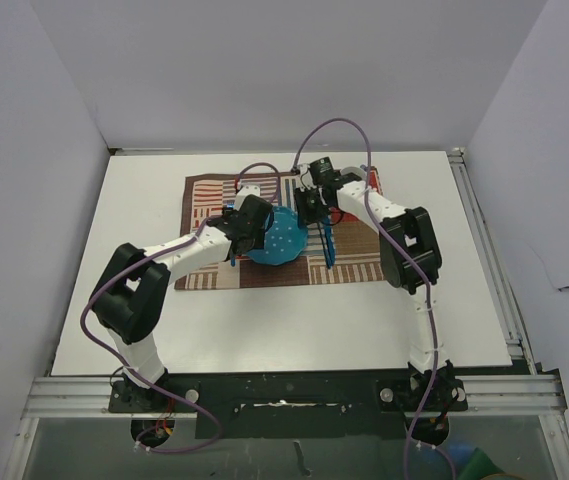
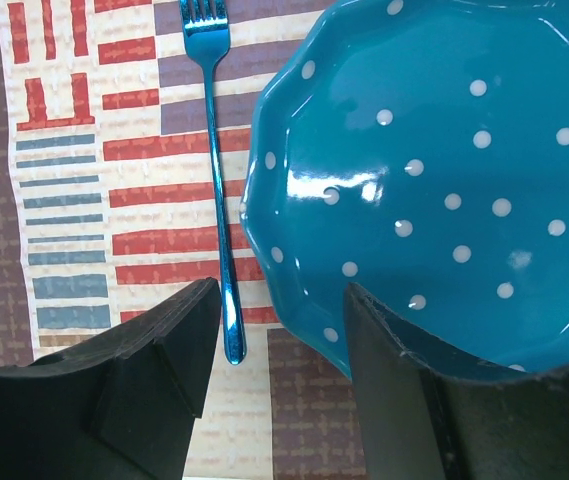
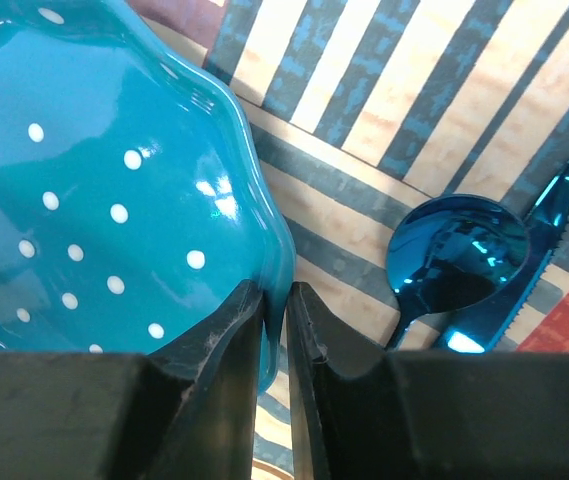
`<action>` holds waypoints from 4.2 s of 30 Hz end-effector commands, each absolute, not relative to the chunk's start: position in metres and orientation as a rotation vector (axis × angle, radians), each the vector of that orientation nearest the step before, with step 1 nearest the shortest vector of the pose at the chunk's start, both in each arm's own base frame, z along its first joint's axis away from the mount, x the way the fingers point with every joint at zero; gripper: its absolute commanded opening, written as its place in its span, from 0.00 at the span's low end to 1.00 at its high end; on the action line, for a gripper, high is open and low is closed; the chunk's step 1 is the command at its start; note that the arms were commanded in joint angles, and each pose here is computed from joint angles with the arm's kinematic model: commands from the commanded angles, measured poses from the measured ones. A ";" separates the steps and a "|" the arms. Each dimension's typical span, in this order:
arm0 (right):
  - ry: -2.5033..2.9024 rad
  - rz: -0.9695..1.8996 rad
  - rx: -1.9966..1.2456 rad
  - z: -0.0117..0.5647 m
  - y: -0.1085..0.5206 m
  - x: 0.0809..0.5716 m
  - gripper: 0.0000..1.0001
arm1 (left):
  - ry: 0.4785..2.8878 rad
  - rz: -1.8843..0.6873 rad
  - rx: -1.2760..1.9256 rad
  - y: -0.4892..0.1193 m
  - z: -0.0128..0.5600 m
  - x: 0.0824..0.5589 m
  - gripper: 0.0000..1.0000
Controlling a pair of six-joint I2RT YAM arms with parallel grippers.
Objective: Set the dinner table for one person
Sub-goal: Adjust the knife on the napkin.
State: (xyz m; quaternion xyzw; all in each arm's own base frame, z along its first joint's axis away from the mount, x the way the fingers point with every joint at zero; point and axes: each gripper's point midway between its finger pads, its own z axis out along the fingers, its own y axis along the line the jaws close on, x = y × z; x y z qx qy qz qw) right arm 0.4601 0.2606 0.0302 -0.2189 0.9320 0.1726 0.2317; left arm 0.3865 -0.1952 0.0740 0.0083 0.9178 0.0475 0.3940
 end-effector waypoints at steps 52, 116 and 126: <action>2.336 -0.023 -0.306 0.107 0.179 0.310 0.48 | 2.147 0.040 -0.018 -0.171 0.184 0.327 0.53; 2.487 -0.039 -0.402 0.032 0.208 0.341 0.00 | 2.148 0.038 -0.039 -0.165 0.192 0.322 0.53; 2.485 -0.031 -0.390 0.036 0.206 0.336 0.00 | 2.156 0.038 -0.036 -0.166 0.188 0.321 0.53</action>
